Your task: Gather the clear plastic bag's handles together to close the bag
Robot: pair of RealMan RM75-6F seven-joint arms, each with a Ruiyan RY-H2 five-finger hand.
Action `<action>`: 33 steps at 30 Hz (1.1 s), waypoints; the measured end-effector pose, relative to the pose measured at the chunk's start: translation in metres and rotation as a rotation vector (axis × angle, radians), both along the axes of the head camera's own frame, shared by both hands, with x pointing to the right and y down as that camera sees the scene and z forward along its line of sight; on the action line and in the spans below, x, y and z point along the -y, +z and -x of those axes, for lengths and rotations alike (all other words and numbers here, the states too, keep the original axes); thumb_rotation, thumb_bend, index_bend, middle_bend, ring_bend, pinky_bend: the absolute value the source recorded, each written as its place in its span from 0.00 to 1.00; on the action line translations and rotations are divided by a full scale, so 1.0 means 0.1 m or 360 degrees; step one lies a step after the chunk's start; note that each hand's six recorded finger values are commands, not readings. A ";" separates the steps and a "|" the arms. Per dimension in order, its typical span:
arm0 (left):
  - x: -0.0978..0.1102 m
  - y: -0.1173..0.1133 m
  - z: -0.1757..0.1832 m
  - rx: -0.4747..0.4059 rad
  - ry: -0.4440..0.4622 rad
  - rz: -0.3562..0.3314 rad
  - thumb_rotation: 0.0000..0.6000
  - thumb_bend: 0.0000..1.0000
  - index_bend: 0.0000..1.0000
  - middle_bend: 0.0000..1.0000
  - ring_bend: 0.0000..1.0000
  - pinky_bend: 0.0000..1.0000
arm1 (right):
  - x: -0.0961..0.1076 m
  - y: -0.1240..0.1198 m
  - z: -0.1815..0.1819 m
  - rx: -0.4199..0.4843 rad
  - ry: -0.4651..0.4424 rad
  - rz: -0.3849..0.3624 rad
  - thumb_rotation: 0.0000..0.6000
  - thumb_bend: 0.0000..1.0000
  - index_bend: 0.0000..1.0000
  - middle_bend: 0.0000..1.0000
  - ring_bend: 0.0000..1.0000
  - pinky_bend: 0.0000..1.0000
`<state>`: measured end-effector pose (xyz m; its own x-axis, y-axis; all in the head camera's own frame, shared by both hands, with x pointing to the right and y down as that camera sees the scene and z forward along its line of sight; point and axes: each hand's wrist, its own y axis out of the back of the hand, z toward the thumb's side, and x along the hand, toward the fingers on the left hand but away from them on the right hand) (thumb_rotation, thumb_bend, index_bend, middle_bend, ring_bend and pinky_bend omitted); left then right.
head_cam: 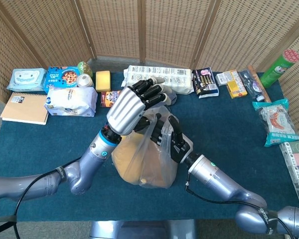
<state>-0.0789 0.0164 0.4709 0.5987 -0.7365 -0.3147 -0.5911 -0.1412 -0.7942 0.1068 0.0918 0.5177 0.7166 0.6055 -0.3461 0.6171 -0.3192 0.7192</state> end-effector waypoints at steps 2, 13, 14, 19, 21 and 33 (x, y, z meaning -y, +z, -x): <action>0.00 0.00 -0.01 0.0000 -0.0002 -0.0002 1.00 0.12 0.43 0.37 0.24 0.40 | -0.01 0.00 0.02 0.0008 -0.0004 0.0015 0.25 0.14 0.26 0.34 0.23 0.14; 0.00 0.01 -0.07 0.0009 0.0004 -0.0007 1.00 0.12 0.42 0.36 0.24 0.40 | -0.03 -0.02 0.05 0.0027 -0.0010 0.0051 0.25 0.15 0.31 0.40 0.31 0.20; 0.00 0.01 -0.07 0.0011 0.0003 -0.0008 1.00 0.12 0.42 0.36 0.24 0.40 | -0.03 -0.01 0.05 0.0024 -0.0013 0.0052 0.24 0.15 0.31 0.41 0.32 0.20; 0.00 0.02 -0.06 0.0020 -0.0003 -0.0012 1.00 0.12 0.41 0.36 0.23 0.40 | -0.04 -0.01 0.05 0.0025 -0.0017 0.0072 0.25 0.16 0.32 0.42 0.34 0.23; 0.00 0.03 -0.06 0.0021 -0.0005 -0.0003 1.00 0.12 0.40 0.36 0.23 0.40 | -0.04 -0.01 0.05 0.0035 -0.0013 0.0082 0.25 0.16 0.32 0.43 0.34 0.23; -0.01 0.05 -0.07 0.0015 0.0002 0.0010 1.00 0.12 0.39 0.35 0.23 0.40 | 0.04 -0.03 0.07 0.0082 0.0050 0.0105 0.24 0.17 0.32 0.43 0.32 0.20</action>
